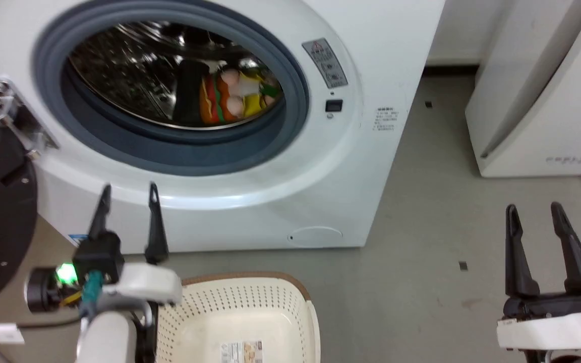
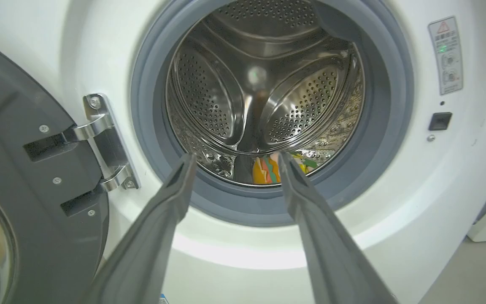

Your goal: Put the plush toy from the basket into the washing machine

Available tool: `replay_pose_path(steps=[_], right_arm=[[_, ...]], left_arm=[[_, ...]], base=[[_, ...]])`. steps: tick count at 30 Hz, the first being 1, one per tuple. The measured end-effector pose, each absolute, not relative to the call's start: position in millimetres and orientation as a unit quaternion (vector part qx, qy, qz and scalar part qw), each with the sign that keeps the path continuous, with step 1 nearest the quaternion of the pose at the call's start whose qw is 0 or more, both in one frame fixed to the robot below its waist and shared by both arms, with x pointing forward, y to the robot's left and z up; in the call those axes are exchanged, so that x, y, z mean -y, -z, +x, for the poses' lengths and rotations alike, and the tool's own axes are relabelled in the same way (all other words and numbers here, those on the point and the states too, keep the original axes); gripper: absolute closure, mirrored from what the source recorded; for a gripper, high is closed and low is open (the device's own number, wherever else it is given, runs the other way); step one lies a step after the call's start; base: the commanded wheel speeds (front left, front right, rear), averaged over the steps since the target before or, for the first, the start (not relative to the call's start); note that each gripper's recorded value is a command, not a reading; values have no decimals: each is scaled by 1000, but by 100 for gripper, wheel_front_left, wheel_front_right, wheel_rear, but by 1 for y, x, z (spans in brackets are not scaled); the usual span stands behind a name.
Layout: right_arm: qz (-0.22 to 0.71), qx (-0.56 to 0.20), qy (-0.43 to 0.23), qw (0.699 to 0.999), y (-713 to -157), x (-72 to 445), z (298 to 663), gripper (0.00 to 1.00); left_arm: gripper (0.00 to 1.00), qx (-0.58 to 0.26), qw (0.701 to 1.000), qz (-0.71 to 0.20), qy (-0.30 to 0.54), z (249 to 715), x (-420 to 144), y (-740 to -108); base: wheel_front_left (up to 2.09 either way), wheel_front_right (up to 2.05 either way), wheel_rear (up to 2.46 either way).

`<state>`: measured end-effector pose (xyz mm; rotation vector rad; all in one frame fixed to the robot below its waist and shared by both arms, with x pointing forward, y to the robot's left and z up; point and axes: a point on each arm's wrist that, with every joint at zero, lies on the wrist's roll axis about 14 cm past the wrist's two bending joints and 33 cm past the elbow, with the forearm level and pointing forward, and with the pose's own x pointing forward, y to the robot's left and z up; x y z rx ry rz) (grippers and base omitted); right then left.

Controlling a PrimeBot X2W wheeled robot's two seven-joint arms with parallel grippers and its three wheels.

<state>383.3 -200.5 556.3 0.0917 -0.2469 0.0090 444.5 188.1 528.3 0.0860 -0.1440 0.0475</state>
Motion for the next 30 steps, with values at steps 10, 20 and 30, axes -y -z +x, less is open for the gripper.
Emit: replay_pose_path(steps=[10, 20, 30], right_arm=[[45, 111, -12, 993, -550, 195, 357, 0], [46, 95, -28, 994, -540, 185, 350, 0], [47, 91, -28, 994, -539, 185, 350, 100]], left_arm=[[0, 50, 997, 32, -50, 377, -197, -514], [0, 42, 998, 27, -49, 351, -198, -508], [100, 38, 998, 26, -43, 351, -195, -507]], base=[[0, 0, 0], [0, 0, 0], [0, 0, 0]])
